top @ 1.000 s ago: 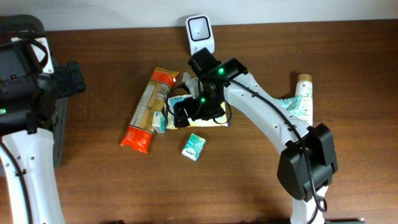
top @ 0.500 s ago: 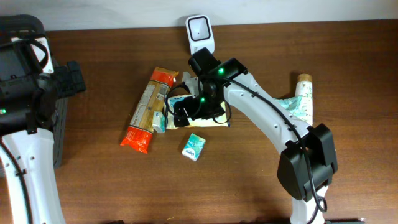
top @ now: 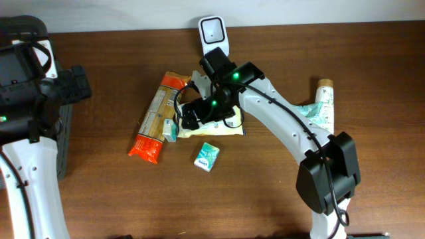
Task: Scan the item barcode
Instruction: 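Reach the right gripper to the small teal box at center, then grasp the small teal box with the right gripper and lift it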
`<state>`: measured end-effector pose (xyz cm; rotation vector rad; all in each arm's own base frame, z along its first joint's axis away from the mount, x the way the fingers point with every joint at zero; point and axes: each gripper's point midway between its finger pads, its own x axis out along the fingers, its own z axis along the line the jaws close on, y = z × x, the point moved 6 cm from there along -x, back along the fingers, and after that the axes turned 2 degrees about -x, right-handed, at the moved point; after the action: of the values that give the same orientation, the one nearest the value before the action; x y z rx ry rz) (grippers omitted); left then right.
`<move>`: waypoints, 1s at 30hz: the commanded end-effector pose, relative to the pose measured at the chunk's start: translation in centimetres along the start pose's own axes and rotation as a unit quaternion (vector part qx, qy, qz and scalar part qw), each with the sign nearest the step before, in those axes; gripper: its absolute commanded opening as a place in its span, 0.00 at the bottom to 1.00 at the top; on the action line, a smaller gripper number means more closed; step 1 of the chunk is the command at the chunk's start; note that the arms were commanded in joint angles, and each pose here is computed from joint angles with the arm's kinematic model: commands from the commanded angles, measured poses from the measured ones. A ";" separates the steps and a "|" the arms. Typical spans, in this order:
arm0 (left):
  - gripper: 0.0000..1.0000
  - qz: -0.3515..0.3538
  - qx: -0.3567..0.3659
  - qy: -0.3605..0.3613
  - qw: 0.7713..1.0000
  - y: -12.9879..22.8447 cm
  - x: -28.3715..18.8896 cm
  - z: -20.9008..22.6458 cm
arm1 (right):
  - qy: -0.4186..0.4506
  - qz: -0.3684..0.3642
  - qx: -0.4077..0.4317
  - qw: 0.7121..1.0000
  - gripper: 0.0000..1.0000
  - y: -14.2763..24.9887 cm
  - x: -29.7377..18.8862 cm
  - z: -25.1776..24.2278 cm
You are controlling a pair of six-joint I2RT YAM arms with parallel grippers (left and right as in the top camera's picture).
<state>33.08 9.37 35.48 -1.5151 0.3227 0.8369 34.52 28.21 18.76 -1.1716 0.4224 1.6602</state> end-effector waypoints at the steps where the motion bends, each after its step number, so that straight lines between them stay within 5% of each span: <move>1: 0.99 -0.008 -0.007 -0.005 1.000 -0.3 -0.3 0.2 | 0.058 -0.006 0.016 0.998 0.77 0.0 -1.1 -0.6; 4: 0.99 -0.008 -0.007 -0.005 1.000 -0.3 -0.3 0.3 | 0.288 -0.038 0.183 0.939 0.70 2.1 -3.5 -1.6; 6: 0.99 -0.008 -0.007 -0.005 1.000 -0.3 -0.3 0.3 | 0.256 -0.003 0.264 0.930 0.63 4.2 -0.7 -1.8; 12: 0.99 -0.008 -0.007 -0.005 1.000 -0.3 -0.3 0.3 | 0.132 0.057 0.285 0.948 0.43 7.4 5.8 -2.2; 14: 0.99 -0.008 -0.007 -0.005 1.000 -0.3 -0.3 0.2 | 0.144 0.040 0.251 0.956 0.43 7.2 6.4 -3.0; 16: 0.99 -0.008 -0.007 -0.005 1.000 -0.3 -0.3 0.2 | 0.125 0.020 0.109 0.986 0.45 5.6 6.6 -2.7; 20: 0.99 -0.008 -0.007 -0.005 1.000 -0.3 -0.3 0.2 | 0.108 0.027 -0.030 0.993 0.45 5.3 7.6 -2.0; 30: 0.99 -0.008 -0.007 -0.005 1.000 -0.3 -0.3 0.2 | 0.077 0.051 -0.041 0.995 0.43 6.0 10.8 -1.1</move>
<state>33.11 9.38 35.51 -1.5152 0.3206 0.8354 29.80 30.90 8.41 -1.3820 0.4662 1.7026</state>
